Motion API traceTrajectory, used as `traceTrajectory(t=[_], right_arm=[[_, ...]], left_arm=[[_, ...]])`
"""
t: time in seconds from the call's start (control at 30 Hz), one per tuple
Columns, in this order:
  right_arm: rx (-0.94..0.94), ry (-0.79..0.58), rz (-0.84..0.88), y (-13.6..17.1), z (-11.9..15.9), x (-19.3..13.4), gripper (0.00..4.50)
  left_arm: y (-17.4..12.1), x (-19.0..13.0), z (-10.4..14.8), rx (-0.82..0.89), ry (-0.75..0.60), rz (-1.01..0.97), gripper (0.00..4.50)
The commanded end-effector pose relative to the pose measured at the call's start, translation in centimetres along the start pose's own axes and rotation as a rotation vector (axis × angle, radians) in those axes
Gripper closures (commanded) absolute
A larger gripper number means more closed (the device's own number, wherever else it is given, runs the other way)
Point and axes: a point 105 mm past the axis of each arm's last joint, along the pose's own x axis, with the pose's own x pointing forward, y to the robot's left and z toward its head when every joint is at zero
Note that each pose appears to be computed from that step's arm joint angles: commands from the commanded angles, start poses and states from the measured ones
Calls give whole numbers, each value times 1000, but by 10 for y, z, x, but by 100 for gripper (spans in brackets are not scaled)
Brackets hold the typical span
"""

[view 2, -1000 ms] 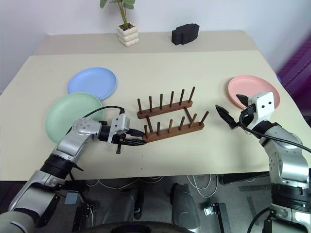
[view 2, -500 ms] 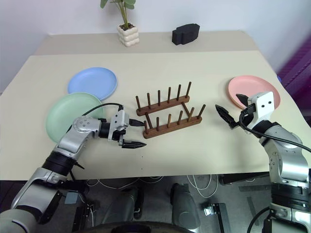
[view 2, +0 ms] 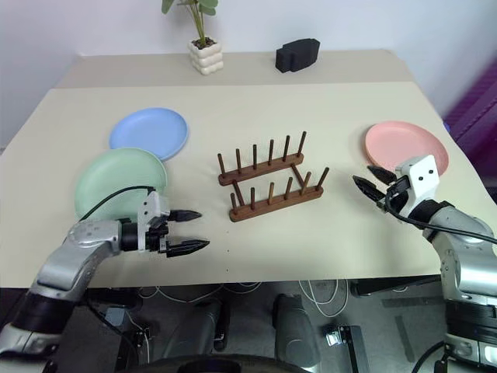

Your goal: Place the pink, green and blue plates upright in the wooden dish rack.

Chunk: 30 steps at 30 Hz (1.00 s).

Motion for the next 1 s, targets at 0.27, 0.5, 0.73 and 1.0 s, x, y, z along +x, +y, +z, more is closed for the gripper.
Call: traceTrajectory(t=[0.27, 0.5, 0.73, 1.0], right_arm=[[-31, 135, 238, 47, -19, 4, 450], [-117, 179, 199, 56, -35, 26, 450], [-138, 150, 143, 56, -34, 49, 450], [-143, 135, 118, 57, -35, 65, 450]], left_arm=[[-40, 19, -7, 41, 21, 25, 340], [-6, 50, 10, 41, -53, 211, 340], [19, 63, 13, 89, -24, 336, 340], [35, 62, 9, 112, -6, 421, 340]])
